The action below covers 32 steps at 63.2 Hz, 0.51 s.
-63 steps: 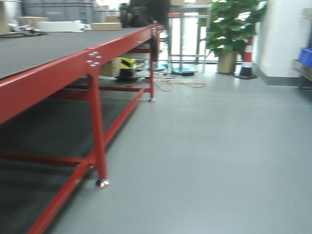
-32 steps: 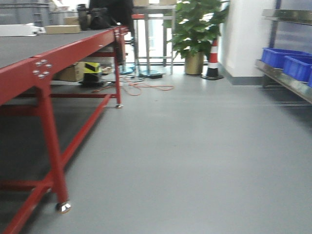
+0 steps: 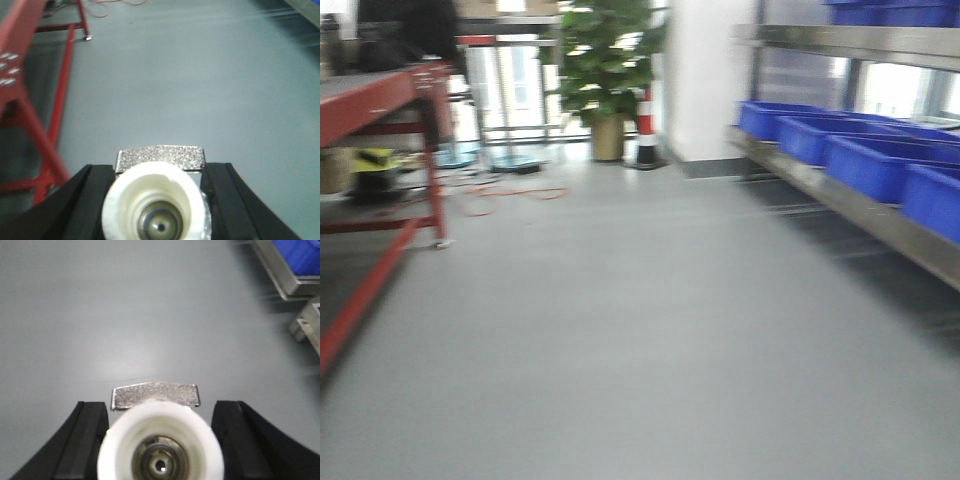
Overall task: Place valve from conveyor to right shelf box
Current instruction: 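Drive the base from the conveyor to the shelf of blue bins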
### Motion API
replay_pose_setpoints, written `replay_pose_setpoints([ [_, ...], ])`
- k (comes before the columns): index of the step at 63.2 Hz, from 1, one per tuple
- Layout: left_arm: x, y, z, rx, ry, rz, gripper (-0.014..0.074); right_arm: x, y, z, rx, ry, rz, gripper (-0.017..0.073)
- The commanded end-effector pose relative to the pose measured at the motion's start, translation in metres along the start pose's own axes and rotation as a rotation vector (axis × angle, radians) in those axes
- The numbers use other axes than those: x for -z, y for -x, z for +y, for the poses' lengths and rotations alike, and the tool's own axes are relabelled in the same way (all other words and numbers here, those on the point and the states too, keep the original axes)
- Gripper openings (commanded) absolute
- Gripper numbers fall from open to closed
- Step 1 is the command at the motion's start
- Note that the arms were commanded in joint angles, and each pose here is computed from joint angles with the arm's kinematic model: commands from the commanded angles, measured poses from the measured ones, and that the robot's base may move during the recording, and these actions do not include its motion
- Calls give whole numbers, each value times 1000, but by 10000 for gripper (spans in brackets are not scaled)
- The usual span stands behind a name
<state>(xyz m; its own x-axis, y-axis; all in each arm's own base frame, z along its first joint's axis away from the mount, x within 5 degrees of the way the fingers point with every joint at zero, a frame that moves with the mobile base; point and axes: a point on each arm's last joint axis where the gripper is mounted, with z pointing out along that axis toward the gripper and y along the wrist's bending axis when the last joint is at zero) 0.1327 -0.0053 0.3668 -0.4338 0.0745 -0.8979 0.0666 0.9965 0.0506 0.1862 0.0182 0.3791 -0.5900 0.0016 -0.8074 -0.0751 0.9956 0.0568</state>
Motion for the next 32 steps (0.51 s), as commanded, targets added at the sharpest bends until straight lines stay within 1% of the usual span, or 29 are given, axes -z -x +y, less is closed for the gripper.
replay_pose_setpoints([
  [1,5,6,0,2,4,-63,-111,6,8,-1,12,-6,-88,-165],
  [32,5,6,0,2,4,-63,-111,6,8,-1,12,-6,-88,-165],
])
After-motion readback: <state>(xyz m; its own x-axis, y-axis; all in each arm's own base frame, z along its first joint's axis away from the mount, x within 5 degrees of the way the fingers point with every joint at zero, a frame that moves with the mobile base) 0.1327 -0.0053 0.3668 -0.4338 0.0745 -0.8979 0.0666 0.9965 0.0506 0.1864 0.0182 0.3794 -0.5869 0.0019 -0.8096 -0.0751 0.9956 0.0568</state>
